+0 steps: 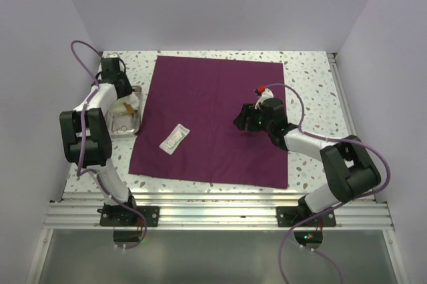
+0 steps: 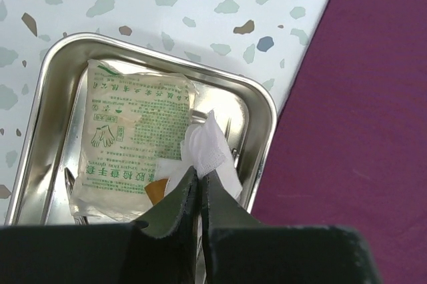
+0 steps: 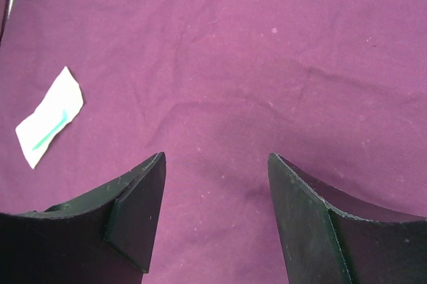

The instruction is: Prepare the surgical pack

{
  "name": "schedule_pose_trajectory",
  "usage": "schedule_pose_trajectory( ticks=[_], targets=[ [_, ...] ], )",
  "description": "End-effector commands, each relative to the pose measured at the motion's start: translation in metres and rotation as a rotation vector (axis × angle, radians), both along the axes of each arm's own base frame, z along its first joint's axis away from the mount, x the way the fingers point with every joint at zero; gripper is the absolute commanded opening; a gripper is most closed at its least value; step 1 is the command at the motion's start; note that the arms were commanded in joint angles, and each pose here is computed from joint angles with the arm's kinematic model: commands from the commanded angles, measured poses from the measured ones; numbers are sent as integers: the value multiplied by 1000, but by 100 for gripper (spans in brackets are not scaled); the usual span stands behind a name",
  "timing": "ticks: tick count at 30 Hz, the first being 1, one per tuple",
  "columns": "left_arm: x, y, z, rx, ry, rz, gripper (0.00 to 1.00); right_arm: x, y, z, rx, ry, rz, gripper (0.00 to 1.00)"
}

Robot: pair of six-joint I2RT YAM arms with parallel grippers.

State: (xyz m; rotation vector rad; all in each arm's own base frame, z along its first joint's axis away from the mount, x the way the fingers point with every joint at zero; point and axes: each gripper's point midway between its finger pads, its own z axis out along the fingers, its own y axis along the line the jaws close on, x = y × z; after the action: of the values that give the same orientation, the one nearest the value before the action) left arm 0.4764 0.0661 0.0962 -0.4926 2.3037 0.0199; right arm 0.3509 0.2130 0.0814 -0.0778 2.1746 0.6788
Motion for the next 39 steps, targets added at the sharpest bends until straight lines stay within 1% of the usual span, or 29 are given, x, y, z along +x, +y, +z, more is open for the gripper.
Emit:
schedule_pose_trajectory(
  ticks=[1, 3, 5, 6, 7, 9, 10, 12, 13, 14, 15, 18, 19, 20, 22, 23, 25, 26, 29, 30, 33, 34, 36, 39],
  targets=[
    [-1, 11, -2, 41, 26, 17, 7, 10, 5, 12, 13, -42, 0, 66],
    [-5, 12, -4, 47, 32, 23, 9, 10, 6, 12, 13, -40, 2, 66],
    [-8, 14, -7, 56, 36, 31, 17, 11, 5, 12, 14, -39, -1, 66],
    [-10, 14, -9, 56, 43, 32, 25, 11, 5, 12, 14, -41, -2, 66],
    [-11, 14, -11, 57, 51, 29, 38, 11, 6, 11, 13, -39, 1, 66],
    [-13, 15, -10, 60, 59, 36, 48, 11, 6, 12, 13, -38, 2, 66],
    [-14, 15, -9, 62, 57, 39, 56, 11, 5, 12, 11, -40, 1, 66],
    [-15, 13, 7, 66, 17, 49, 59, 11, 5, 12, 12, -39, 0, 66],
    [-20, 7, 8, 68, 13, 40, 60, 10, 5, 12, 10, -40, 2, 66],
    [-21, 4, 25, 77, -28, 45, 61, 11, 5, 12, 10, -42, 0, 66],
    [-22, -1, 32, 79, -47, 36, 61, 10, 5, 12, 10, -40, 2, 66],
    [-32, -36, 46, 80, -70, -37, 62, 10, 6, 13, 13, -40, 4, 66],
    [-36, -60, 45, 78, -64, -88, 62, 11, 6, 13, 12, -42, 4, 66],
    [-40, -71, 48, 68, -64, -115, 62, 10, 6, 12, 11, -40, 6, 66],
    [-55, -98, 37, 40, -35, -183, 63, 10, 6, 12, 12, -39, 4, 66],
    [-61, -111, 39, 8, -41, -225, 63, 10, 6, 13, 13, -42, 6, 66],
    [-81, -123, 25, -5, 2, -259, 63, 10, 6, 13, 12, -41, 4, 66],
    [-89, -125, 28, -8, -5, -270, 64, 10, 6, 12, 12, -39, 6, 66],
    [-120, -136, 16, -34, 24, -322, 66, 10, 7, 12, 15, -38, 12, 66],
    [-134, -144, 5, -43, 48, -350, 70, 10, 8, 12, 17, -39, 15, 66],
    [-151, -165, 6, -80, 30, -396, 79, 10, 8, 11, 14, -35, 16, 66],
    [-159, -166, -3, -82, 50, -397, 80, 10, 8, 10, 14, -32, 15, 66],
    [-164, -170, -6, -94, 42, -389, 83, 9, 8, 10, 14, -32, 19, 66],
    [-176, -173, -20, -107, 72, -396, 85, 10, 8, 11, 15, -34, 17, 66]
  ],
)
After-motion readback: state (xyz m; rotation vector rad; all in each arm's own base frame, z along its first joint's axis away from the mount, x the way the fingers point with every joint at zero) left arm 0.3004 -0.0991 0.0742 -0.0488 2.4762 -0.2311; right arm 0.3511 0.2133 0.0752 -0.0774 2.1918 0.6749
